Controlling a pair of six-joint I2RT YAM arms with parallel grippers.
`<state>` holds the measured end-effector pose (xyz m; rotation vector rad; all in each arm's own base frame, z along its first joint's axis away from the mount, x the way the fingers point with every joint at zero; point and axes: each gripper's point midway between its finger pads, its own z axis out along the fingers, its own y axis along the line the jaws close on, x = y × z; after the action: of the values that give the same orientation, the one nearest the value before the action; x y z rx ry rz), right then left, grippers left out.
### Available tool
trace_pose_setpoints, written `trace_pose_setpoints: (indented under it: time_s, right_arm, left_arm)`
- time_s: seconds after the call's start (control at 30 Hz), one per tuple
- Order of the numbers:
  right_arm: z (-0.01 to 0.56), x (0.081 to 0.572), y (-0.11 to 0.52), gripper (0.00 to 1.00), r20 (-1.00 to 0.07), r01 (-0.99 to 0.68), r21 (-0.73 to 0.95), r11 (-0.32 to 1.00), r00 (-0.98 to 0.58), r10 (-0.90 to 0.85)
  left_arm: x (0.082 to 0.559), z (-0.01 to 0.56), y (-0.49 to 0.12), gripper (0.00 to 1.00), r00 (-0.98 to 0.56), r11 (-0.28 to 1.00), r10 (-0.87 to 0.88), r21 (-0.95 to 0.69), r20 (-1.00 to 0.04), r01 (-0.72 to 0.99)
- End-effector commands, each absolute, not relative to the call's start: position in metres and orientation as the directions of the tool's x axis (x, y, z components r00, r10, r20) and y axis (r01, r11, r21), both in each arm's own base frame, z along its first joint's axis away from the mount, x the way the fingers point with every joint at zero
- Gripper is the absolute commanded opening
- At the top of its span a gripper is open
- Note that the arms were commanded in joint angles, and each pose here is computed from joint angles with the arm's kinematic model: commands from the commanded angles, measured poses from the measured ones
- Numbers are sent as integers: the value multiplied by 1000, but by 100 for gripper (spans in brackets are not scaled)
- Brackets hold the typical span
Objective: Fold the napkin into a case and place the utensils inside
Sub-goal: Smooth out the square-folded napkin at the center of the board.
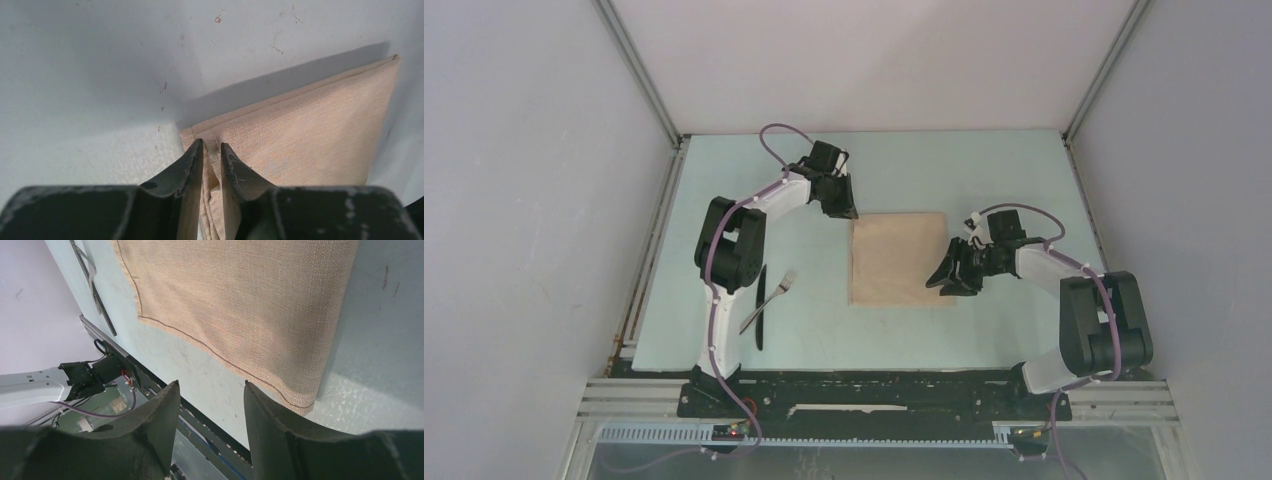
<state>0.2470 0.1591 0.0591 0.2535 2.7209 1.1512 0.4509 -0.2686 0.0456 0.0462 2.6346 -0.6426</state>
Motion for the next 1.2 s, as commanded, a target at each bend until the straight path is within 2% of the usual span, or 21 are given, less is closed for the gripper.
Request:
trace_pose_setpoints:
  time_s: [0.0, 0.17, 0.3, 0.53, 1.0, 1.17]
  right_arm:
    - [74, 258, 162, 59, -174, 13, 727, 687, -963, 203]
    - [75, 259, 160, 60, -186, 10, 718, 696, -960, 207]
    - [72, 258, 160, 61, -181, 15, 714, 700, -962, 204]
    - [65, 258, 162, 60, -164, 22, 712, 702, -966, 197]
    - [58, 260, 165, 61, -157, 29, 705, 708, -968, 195]
    - [55, 261, 166, 60, -147, 36, 709, 704, -969, 198]
  left_arm:
    - [453, 56, -276, 25, -900, 874, -68, -461, -430, 154]
    - [455, 58, -277, 16, -898, 873, -72, -464, -435, 154]
    - [458, 74, -272, 1, -878, 879, -83, -449, -471, 158]
    - [453, 89, -258, 0, -858, 903, -106, -409, -503, 128]
    - [444, 83, -246, 0, -873, 920, -114, -382, -474, 87]
    - [436, 62, -236, 0, -891, 936, -124, -349, -437, 42]
